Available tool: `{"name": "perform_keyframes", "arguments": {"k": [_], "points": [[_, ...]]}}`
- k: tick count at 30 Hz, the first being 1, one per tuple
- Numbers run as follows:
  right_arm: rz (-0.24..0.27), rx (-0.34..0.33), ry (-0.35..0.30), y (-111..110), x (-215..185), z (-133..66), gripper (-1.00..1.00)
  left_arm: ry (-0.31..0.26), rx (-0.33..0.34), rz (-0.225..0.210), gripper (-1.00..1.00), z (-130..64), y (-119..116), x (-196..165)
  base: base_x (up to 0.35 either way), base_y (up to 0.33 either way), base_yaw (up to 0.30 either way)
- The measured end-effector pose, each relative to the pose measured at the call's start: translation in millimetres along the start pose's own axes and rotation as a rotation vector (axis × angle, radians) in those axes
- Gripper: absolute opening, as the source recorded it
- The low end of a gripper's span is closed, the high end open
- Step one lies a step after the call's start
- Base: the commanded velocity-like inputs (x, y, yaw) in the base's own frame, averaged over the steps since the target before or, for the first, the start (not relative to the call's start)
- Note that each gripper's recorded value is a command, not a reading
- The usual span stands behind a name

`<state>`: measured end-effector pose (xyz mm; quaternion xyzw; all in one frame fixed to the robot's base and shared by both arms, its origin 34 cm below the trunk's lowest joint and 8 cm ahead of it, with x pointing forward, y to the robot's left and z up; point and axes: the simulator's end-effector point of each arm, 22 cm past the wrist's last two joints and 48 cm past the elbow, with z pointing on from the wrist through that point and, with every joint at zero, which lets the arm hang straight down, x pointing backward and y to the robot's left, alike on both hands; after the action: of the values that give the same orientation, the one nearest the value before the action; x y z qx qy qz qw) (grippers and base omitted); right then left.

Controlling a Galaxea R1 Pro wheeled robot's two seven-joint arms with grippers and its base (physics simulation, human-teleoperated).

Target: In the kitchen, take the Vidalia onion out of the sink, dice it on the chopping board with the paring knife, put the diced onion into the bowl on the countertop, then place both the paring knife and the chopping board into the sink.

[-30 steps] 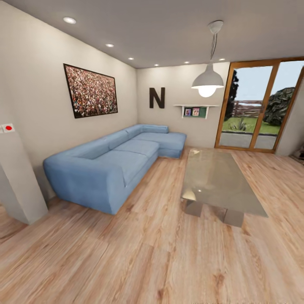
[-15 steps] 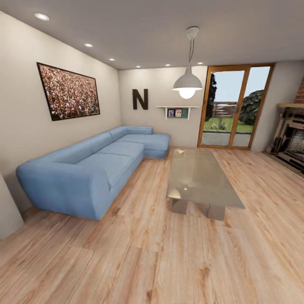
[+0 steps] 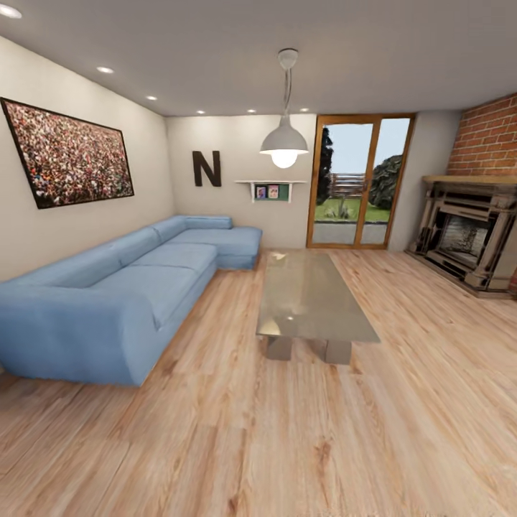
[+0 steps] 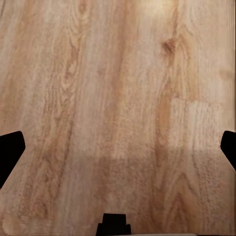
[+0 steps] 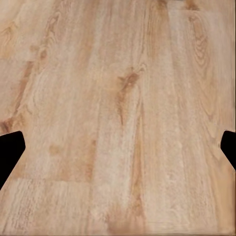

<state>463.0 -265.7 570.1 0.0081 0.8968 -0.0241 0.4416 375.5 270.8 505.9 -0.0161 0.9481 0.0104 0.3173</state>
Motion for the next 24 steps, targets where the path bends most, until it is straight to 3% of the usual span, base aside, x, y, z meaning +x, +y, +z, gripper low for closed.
{"name": "perform_keyframes", "arguments": {"k": [24], "points": [[-0.001,0.002,0.001,-1.4,-0.8,-1.0,1.00,0.000,0.001,0.000,1.00,-1.3,-0.5,-1.0,0.000,0.000,-0.276]]}}
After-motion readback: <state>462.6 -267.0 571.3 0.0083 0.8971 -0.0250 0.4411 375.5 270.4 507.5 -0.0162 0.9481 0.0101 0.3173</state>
